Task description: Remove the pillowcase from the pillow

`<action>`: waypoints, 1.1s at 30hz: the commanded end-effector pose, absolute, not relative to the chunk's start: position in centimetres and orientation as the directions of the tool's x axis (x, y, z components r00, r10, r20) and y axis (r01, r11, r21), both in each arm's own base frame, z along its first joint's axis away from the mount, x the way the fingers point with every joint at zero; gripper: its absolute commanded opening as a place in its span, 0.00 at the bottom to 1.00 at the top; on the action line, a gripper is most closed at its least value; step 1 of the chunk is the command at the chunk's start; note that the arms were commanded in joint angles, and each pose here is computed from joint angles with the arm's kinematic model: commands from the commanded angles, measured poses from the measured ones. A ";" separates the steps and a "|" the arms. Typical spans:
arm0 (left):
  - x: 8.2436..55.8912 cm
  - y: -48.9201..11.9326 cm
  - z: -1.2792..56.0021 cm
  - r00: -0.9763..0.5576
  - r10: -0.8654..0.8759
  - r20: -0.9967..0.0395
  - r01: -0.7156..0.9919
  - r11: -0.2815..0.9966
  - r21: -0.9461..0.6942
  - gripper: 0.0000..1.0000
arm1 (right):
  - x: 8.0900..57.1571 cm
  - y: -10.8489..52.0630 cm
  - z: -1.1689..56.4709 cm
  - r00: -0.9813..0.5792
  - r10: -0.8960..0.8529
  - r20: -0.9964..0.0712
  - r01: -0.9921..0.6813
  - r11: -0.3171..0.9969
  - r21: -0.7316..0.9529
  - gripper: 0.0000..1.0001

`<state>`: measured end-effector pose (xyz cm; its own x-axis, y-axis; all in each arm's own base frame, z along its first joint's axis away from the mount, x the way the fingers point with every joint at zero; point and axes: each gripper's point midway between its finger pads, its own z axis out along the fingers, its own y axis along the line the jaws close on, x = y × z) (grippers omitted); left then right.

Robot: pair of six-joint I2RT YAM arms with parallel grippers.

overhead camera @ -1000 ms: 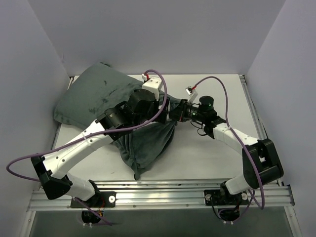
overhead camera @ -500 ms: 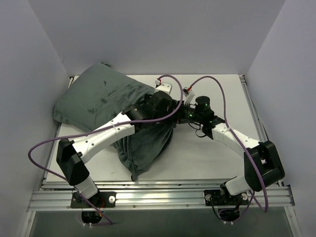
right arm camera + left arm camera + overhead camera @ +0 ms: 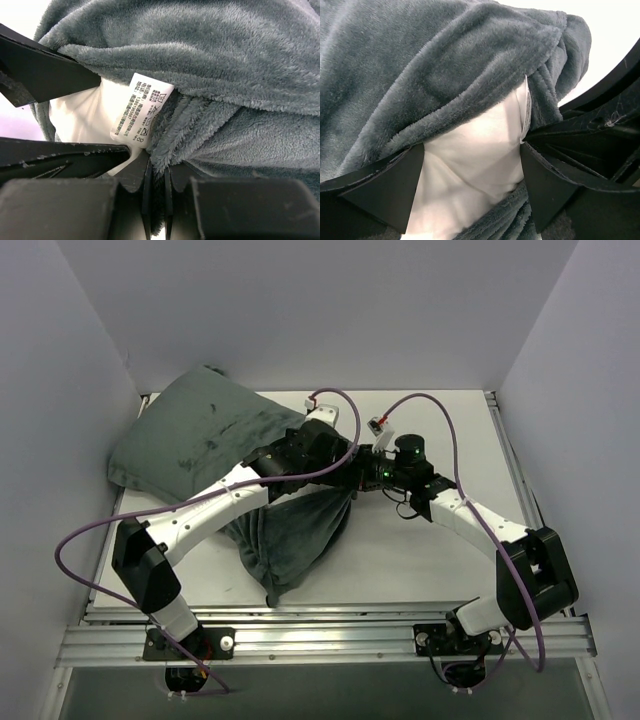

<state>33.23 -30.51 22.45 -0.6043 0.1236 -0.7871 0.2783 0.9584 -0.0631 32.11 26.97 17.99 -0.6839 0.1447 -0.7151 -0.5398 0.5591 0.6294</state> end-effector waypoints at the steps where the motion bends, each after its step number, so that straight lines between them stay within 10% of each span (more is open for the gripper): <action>1: 32.7 -30.3 22.1 -0.628 0.122 -0.769 0.296 0.951 -0.091 0.87 | 32.5 28.4 26.1 -0.510 0.192 -0.839 -0.708 0.460 0.536 0.00; 13: 33.0 -30.8 18.7 -0.670 0.172 -0.722 0.300 0.952 -0.052 0.81 | 32.2 29.1 26.7 -0.502 0.191 -0.844 -0.715 0.457 0.529 0.00; 17: 33.2 -30.6 17.7 -0.681 0.175 -0.711 0.283 0.959 -0.035 0.61 | 32.0 29.1 26.9 -0.500 0.185 -0.846 -0.716 0.462 0.524 0.00; 22: 33.6 -30.1 18.5 -0.669 0.157 -0.726 0.269 0.962 -0.041 0.02 | 31.7 28.5 26.6 -0.495 0.177 -0.851 -0.702 0.496 0.511 0.00; 33: 32.8 -25.0 26.2 -0.593 0.104 -0.799 0.258 0.964 -0.066 0.02 | 35.8 17.4 20.4 -0.560 0.311 -0.768 -0.342 0.758 0.555 0.00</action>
